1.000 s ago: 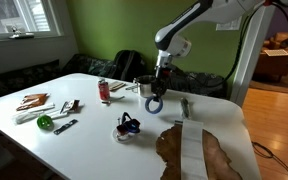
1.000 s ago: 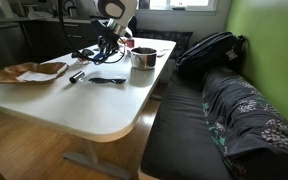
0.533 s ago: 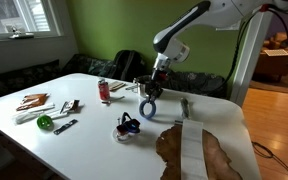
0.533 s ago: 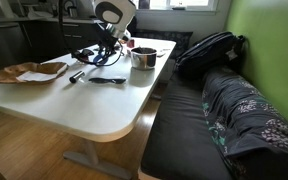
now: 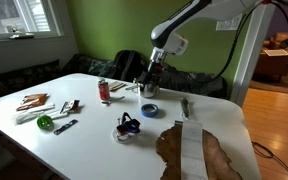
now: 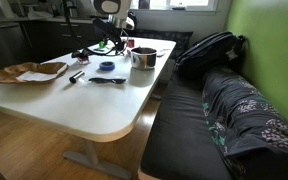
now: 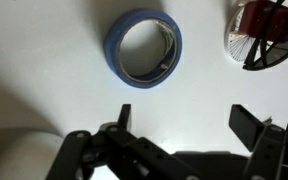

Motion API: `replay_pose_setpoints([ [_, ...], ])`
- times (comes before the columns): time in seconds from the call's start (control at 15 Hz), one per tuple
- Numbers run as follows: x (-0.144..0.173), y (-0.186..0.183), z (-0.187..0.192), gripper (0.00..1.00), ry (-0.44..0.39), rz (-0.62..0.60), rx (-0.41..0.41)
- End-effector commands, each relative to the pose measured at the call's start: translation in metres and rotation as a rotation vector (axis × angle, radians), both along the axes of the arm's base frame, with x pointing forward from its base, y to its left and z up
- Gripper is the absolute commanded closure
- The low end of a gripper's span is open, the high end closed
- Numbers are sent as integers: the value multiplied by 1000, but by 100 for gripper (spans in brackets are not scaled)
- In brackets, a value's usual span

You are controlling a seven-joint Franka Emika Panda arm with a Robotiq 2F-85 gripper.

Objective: Put the tape on the table

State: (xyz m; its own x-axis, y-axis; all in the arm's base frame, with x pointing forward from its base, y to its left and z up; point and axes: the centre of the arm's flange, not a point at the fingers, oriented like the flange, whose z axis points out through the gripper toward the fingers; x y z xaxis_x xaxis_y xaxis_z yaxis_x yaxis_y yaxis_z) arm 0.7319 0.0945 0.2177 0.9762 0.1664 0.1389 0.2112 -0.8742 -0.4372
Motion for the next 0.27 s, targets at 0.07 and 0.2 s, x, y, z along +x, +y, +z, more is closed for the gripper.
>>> replay_pose_setpoints([
  [0.07, -26, 18, 47, 0, -25, 142, -70],
  [0.2, -8, 21, 45, 0, -37, 101, -49],
])
